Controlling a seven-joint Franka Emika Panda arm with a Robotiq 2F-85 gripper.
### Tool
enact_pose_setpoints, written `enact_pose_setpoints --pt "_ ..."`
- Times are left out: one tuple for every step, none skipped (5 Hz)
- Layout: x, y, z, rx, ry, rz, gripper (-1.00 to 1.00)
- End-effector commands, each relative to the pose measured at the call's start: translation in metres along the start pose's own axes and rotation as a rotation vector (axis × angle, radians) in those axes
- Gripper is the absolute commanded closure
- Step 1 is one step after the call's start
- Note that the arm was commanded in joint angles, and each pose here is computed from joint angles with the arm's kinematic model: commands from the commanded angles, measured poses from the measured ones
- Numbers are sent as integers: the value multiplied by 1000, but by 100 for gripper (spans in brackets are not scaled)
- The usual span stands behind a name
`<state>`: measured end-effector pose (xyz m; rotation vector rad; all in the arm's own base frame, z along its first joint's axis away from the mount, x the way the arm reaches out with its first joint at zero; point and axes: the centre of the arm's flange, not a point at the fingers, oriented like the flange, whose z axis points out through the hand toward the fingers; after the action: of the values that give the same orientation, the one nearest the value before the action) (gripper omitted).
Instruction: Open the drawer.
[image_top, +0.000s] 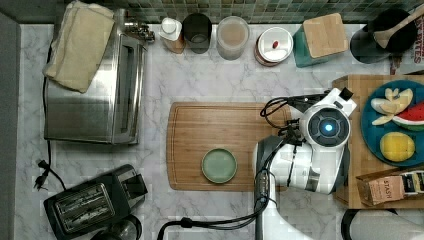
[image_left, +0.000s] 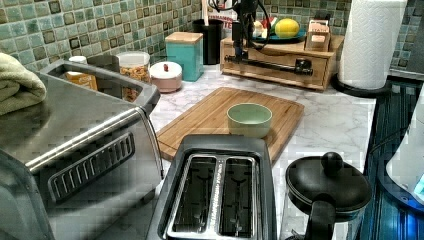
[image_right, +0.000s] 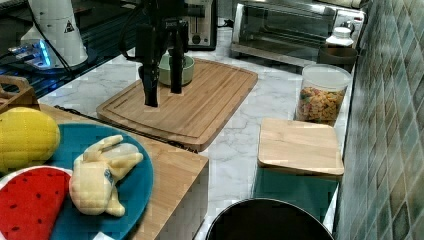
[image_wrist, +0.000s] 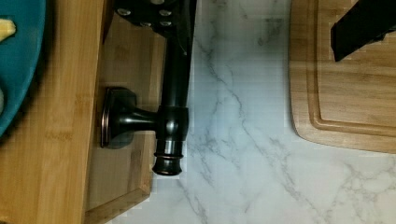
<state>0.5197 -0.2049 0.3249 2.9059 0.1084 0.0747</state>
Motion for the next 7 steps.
enact_pose_setpoints --pt "-20 40 16 -59 1 28 -100" --pt "-26 38 28 -44 -3 82 -100" --pt "-27 30 41 -15 -8 133 -100" --pt "-33 28 51 -23 -17 180 -100" --pt "-41 49 62 -41 -36 172 -100" --pt "-50 48 83 -37 -1 213 -100" --pt "-59 48 107 -9 -8 239 -100"
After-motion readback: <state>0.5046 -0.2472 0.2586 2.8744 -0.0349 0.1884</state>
